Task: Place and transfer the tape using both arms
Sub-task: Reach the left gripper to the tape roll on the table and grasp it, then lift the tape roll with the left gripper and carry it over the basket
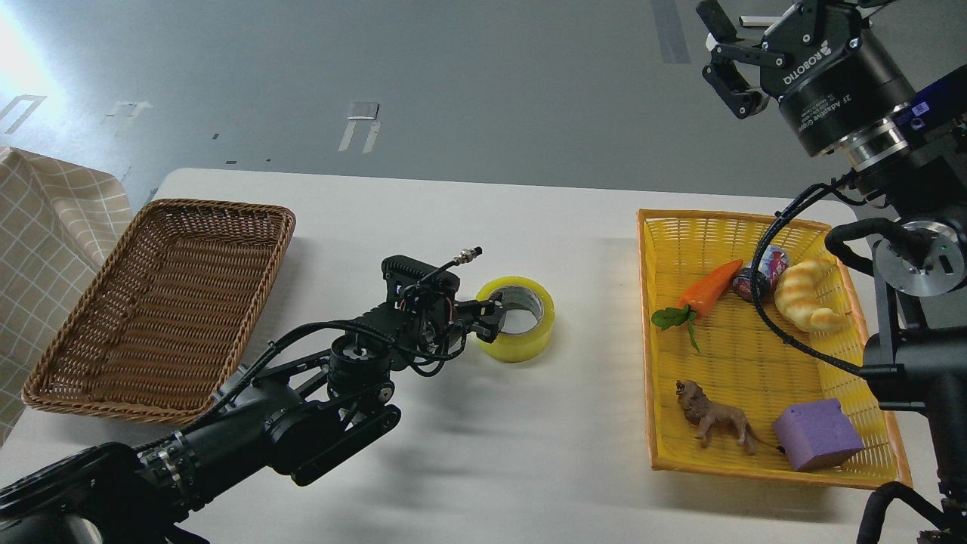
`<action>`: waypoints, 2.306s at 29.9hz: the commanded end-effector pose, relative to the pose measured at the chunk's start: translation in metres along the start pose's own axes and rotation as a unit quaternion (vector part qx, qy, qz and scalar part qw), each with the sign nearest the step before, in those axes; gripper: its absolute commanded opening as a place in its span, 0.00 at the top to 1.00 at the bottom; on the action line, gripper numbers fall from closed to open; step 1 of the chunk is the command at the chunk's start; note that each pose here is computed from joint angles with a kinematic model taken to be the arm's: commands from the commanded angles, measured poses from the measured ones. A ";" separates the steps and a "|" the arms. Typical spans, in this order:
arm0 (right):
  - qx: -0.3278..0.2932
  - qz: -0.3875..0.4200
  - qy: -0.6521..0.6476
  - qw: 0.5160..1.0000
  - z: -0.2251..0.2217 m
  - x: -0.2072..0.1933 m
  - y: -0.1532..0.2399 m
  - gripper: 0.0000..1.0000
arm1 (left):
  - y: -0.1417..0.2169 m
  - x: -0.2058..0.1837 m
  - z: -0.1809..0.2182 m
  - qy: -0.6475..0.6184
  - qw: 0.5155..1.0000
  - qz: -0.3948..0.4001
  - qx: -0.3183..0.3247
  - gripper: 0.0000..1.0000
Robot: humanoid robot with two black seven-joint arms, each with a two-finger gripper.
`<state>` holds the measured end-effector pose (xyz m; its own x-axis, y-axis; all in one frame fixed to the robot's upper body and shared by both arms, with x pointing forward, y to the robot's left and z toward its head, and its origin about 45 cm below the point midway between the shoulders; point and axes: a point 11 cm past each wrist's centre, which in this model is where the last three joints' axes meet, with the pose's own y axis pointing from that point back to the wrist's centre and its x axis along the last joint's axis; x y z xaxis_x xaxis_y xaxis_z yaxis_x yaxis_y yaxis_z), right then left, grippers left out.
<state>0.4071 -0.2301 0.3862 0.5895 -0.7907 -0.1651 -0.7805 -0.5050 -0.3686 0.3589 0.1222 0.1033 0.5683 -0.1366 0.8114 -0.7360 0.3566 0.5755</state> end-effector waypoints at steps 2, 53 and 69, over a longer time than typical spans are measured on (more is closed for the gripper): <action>-0.005 0.004 -0.001 1.000 0.004 0.002 0.003 0.00 | 0.000 0.004 -0.004 -0.005 1.000 0.001 0.004 0.80; -0.039 0.037 -0.009 0.999 0.028 0.016 0.025 0.00 | 0.160 0.163 -0.228 -0.075 0.981 0.107 0.145 1.00; -0.053 0.039 -0.016 0.998 0.038 0.015 0.031 0.00 | 0.237 0.031 -0.328 -0.037 0.977 0.039 0.206 1.00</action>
<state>0.3999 -0.2443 0.3388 0.5304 -0.8196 -0.2165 -0.8409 -0.4762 -0.2574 0.3324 0.4924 0.2411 0.4797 -0.2032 0.8536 -0.8735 -0.0185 0.4865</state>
